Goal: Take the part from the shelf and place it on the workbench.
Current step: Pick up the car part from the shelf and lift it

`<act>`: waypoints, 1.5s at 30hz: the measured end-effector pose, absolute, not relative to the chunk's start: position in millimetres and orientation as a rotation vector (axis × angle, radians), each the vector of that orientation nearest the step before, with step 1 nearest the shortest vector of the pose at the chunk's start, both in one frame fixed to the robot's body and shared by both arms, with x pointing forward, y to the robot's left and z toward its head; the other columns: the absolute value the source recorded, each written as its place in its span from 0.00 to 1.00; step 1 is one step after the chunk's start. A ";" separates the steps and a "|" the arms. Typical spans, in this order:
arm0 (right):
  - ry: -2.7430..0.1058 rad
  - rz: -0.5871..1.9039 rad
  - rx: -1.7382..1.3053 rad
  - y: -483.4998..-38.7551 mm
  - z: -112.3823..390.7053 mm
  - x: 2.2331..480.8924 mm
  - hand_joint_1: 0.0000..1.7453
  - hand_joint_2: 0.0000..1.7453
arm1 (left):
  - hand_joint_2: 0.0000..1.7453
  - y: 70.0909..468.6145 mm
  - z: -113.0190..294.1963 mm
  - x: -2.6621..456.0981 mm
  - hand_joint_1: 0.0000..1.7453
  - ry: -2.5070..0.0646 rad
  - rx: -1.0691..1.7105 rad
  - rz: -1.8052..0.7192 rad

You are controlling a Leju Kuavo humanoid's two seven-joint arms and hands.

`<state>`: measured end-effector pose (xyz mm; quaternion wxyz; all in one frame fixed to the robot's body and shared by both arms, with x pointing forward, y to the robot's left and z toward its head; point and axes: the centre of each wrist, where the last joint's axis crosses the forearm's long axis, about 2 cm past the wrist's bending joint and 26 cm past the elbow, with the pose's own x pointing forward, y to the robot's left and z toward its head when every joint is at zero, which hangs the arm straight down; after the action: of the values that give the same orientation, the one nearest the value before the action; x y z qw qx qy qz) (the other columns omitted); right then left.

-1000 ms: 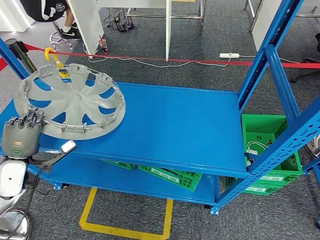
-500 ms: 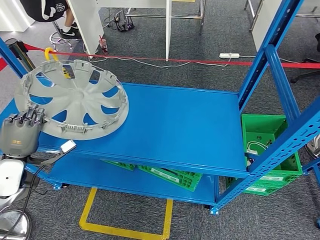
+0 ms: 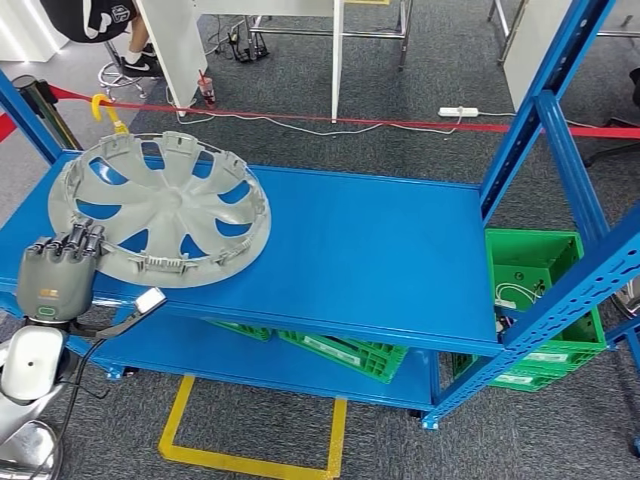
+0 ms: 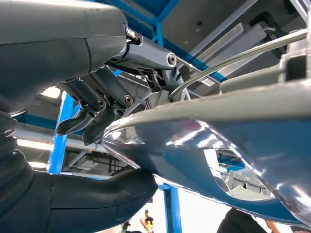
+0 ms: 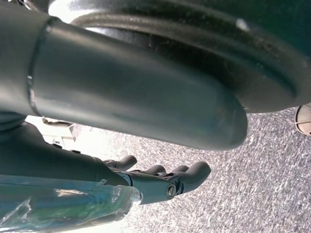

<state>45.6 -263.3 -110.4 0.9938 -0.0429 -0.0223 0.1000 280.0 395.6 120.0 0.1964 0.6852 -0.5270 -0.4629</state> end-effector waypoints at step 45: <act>-0.047 0.213 -0.086 -263.6 -110.0 48.8 0.00 0.00 | 1.00 385.6 124.0 271.7 1.00 -1.525 1.896 -1.231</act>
<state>48.8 -263.6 -110.0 0.9931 -0.0429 -0.0236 0.1063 271.7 385.6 124.0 0.2061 0.6804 -0.5472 -0.4418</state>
